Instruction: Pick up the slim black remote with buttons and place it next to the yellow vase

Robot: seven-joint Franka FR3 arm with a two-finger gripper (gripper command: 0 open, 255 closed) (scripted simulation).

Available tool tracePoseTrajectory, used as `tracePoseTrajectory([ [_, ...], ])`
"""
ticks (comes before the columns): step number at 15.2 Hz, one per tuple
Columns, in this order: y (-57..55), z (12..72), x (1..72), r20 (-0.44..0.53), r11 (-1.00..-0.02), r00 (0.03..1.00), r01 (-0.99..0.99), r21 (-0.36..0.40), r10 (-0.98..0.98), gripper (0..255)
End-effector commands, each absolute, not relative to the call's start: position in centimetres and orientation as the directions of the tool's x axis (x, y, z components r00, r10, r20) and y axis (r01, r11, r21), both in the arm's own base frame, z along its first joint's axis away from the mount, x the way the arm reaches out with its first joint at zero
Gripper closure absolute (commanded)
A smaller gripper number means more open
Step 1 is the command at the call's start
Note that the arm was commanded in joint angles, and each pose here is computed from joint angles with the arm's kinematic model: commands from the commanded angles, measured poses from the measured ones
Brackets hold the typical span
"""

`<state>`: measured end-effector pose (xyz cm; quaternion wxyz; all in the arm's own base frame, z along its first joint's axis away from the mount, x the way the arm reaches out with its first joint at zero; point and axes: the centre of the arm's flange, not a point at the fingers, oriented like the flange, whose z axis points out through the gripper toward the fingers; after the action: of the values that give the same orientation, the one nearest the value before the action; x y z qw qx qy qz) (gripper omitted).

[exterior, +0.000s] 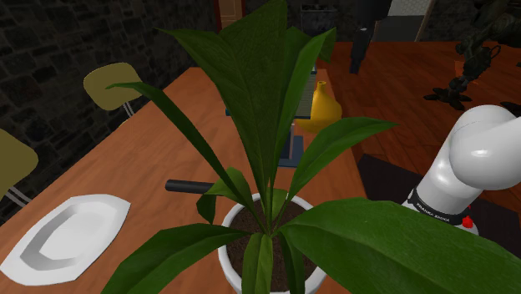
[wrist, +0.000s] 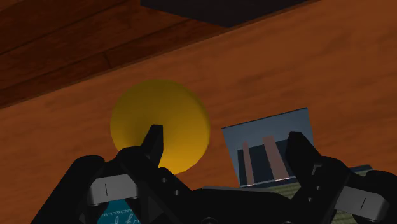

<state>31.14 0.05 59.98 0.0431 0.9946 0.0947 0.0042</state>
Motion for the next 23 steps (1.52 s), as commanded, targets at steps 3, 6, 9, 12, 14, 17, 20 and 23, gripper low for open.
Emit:
tracePoseTrajectory([
  [3, 1.7, 58.7, 32.7, -0.001, -0.976, 0.979, 0.202, 0.078, 0.203, 0],
  [6, 4.1, 56.7, 34.9, -0.004, -0.973, 0.975, 0.223, 0.066, 0.224, 0],
  [9, 6.7, 54.8, 37.0, -0.006, -0.968, 0.97, 0.244, 0.054, 0.244, 0],
  [12, 9.3, 52.9, 39.1, -0.007, -0.963, 0.964, 0.265, 0.041, 0.265, 0],
  [14, 11.1, 51.6, 40.5, -0.008, -0.96, 0.96, 0.279, 0.033, 0.279, 0],
  [17, 13.8, 49.7, 42.5, -0.01, -0.954, 0.954, 0.3, 0.02, 0.299, 0],
  [20, 16.6, 47.8, 44.4, -0.011, -0.947, 0.947, 0.32, 0.008, 0.32, 0],
  [23, 19.4, 46.0, 46.2, -0.011, -0.94, 0.94, 0.34, -0.005, 0.34, 0],
])
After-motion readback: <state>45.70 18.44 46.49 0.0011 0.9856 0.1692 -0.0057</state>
